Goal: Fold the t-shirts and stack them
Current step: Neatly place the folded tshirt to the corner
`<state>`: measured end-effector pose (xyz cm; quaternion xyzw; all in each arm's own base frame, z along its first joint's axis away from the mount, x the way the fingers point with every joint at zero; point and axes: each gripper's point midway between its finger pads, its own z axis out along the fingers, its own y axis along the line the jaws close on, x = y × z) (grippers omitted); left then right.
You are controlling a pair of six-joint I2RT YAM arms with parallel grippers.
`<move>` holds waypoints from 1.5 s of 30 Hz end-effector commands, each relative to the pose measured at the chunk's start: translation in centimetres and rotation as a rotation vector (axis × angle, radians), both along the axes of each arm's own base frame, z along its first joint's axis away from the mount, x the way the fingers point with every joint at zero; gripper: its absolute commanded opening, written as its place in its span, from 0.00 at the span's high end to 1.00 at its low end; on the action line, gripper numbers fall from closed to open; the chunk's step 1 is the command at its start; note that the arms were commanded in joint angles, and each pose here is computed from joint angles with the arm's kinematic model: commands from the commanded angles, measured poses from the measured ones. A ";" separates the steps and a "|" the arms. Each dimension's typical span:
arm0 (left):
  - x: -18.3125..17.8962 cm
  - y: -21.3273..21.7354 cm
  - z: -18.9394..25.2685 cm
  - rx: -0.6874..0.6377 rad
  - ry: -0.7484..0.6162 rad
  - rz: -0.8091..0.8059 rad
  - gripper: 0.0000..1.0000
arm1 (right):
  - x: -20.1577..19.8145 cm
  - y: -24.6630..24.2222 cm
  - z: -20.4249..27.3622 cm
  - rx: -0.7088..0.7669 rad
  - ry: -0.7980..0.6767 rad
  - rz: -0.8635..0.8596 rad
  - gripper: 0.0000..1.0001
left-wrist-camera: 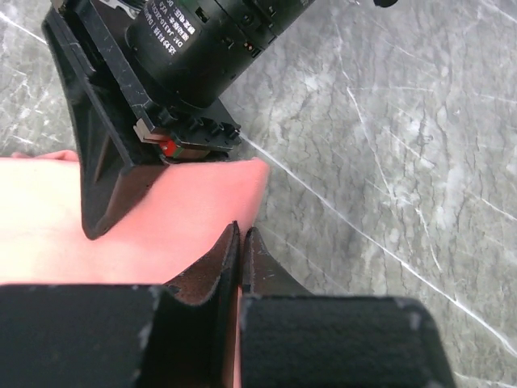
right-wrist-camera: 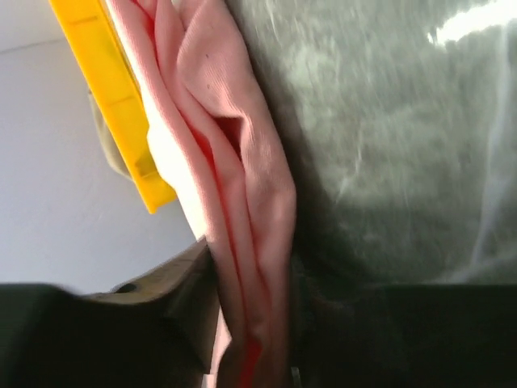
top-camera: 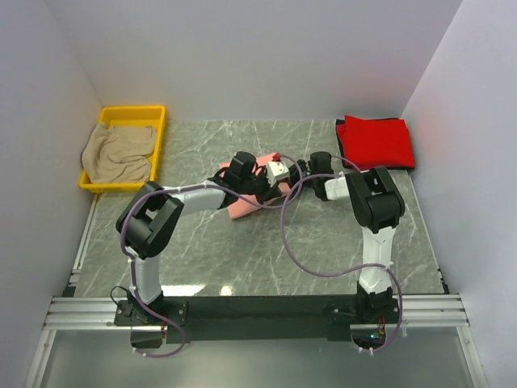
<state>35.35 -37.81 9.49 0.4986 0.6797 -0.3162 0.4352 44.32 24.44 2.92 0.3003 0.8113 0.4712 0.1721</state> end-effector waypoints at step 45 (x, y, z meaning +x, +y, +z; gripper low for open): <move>2.4 8.2 7.3 -0.036 0.201 0.350 0.00 | 13.8 -25.1 20.5 -1.085 -0.577 0.186 1.00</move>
